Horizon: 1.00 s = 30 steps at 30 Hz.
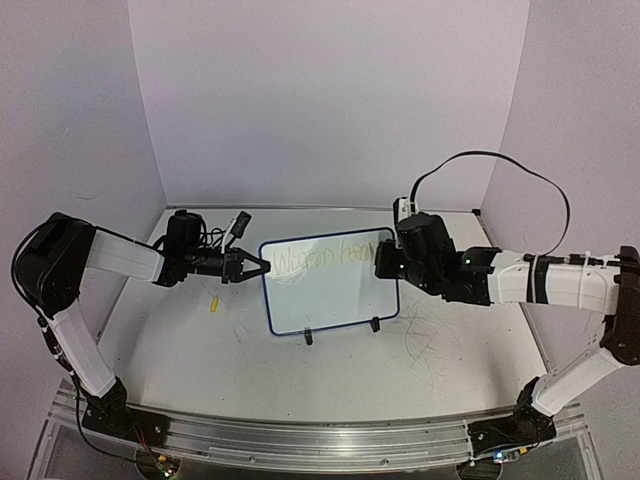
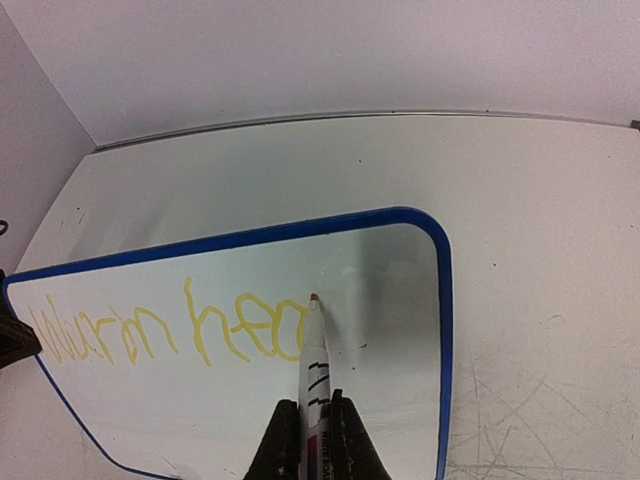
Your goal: Write a sentence on the whiteboard
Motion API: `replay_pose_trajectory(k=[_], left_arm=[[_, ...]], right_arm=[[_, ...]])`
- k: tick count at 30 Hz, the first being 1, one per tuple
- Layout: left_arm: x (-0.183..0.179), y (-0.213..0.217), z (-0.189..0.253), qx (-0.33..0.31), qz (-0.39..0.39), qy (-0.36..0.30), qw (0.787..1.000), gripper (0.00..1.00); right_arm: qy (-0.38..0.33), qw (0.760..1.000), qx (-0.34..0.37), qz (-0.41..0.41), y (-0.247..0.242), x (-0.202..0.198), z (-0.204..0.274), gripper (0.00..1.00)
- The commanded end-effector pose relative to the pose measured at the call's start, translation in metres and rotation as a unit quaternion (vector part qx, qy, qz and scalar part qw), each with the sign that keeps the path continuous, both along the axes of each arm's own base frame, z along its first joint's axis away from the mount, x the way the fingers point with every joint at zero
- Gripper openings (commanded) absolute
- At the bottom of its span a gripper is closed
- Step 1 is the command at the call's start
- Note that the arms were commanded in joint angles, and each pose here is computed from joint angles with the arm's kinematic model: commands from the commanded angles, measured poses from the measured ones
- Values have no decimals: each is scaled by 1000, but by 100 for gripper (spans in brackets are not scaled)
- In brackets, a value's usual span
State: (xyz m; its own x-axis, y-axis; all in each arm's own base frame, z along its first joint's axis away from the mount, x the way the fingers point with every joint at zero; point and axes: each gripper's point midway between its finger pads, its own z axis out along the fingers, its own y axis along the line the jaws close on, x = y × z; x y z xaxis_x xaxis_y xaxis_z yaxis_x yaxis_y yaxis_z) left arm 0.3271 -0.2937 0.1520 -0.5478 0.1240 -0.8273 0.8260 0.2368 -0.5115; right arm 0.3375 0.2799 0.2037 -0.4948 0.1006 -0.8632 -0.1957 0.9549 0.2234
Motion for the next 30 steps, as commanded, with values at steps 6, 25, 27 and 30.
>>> replay_pose_trajectory(k=[6, 25, 27, 30], left_arm=[[20, 6, -13, 42, 50, -23, 998, 0], [19, 6, -15, 43, 50, -22, 998, 0], [20, 6, -15, 43, 49, -21, 998, 0], [20, 5, -15, 43, 48, -20, 998, 0]], right_arm=[[-16, 1000, 17, -18, 2, 13, 15, 0], [32, 999, 19, -29, -15, -7, -19, 0], [36, 999, 20, -30, -16, -8, -21, 0], [41, 999, 21, -28, -16, -10, -25, 0]])
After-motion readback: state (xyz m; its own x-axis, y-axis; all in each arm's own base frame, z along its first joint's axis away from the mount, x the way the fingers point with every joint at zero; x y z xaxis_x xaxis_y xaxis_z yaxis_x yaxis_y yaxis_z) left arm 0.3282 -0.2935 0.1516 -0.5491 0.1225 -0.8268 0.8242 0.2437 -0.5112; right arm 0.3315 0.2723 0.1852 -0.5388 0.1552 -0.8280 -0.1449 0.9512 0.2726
